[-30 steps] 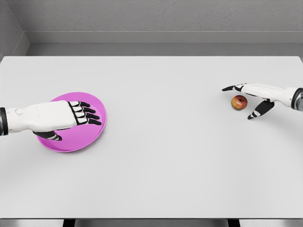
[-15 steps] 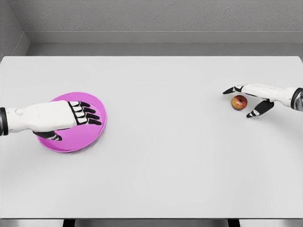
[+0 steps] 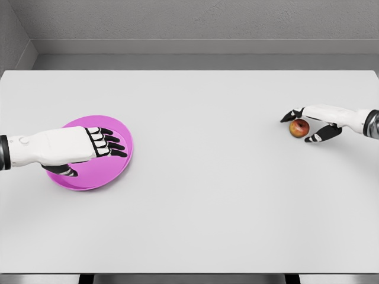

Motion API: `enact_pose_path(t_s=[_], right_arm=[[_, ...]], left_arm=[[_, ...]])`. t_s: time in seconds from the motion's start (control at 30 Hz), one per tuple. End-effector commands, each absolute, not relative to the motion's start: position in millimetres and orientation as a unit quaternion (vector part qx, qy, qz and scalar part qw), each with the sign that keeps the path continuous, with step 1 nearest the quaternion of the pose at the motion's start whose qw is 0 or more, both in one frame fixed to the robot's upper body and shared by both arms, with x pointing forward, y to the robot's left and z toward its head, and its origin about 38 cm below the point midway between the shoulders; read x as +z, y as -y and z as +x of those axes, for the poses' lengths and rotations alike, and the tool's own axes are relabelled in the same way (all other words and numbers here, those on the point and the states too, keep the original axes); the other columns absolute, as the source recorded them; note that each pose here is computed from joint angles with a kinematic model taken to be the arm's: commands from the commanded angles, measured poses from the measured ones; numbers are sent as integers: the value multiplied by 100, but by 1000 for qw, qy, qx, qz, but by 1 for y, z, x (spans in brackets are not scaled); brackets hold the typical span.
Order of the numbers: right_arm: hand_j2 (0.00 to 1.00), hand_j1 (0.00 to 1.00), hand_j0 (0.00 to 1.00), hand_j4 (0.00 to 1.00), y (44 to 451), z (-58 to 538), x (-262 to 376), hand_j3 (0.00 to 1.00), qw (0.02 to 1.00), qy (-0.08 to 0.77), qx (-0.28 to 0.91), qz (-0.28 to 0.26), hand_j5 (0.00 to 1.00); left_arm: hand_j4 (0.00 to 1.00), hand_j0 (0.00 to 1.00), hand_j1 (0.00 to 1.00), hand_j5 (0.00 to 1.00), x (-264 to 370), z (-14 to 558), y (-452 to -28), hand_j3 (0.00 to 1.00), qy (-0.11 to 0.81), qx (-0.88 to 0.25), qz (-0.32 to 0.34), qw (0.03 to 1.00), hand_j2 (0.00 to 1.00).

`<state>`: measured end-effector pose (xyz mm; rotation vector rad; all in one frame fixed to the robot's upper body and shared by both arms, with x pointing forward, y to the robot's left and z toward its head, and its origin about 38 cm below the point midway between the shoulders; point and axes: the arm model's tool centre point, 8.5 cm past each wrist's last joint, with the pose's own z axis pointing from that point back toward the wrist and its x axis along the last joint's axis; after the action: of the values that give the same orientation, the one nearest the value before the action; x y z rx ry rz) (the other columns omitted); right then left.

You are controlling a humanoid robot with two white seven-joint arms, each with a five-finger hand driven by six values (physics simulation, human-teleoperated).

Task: Put the apple on the plate with both arms

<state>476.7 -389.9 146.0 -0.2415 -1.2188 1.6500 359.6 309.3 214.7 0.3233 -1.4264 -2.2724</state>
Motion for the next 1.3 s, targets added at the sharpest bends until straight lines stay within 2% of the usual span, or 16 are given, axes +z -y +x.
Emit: enact_pose_path(t_s=[0.0,0.13,0.23,0.4,0.77,0.8,0.87,0.97,1.0,1.27], right_arm=[[65,65,65,65,394,477,142,65,523,505,680,-100,65],[65,65,65,65,393,477,142,65,523,506,679,-98,65],[59,59,59,59,396,477,139,59,529,503,676,-99,59],[59,59,59,59,396,480,139,59,532,506,672,-99,59],[50,50,50,50,386,489,157,50,519,536,658,-101,50],[49,49,49,49,379,490,158,49,513,541,659,-97,49],[48,48,48,48,336,494,174,48,462,571,674,-80,48],[48,48,48,48,250,496,175,48,391,587,708,-28,48],[48,48,48,48,233,494,179,48,372,593,714,-19,48],[48,48,48,48,201,487,188,48,333,602,726,-3,48]], left_arm=[[100,100,100,100,215,360,-310,100,516,-819,117,220,100],[100,100,100,100,215,360,-309,100,517,-819,116,220,100],[100,100,100,100,215,360,-310,100,516,-819,117,220,100],[100,100,100,100,215,360,-310,100,516,-819,117,220,100],[100,100,100,100,216,360,-310,100,517,-819,117,220,100],[100,100,100,100,215,360,-310,100,516,-819,117,220,100],[100,100,100,100,215,360,-310,100,516,-819,117,220,100],[100,100,100,100,216,360,-310,100,517,-819,117,220,100],[100,100,100,100,215,360,-310,100,516,-819,117,220,100],[100,100,100,100,216,360,-310,100,517,-819,117,220,100]])
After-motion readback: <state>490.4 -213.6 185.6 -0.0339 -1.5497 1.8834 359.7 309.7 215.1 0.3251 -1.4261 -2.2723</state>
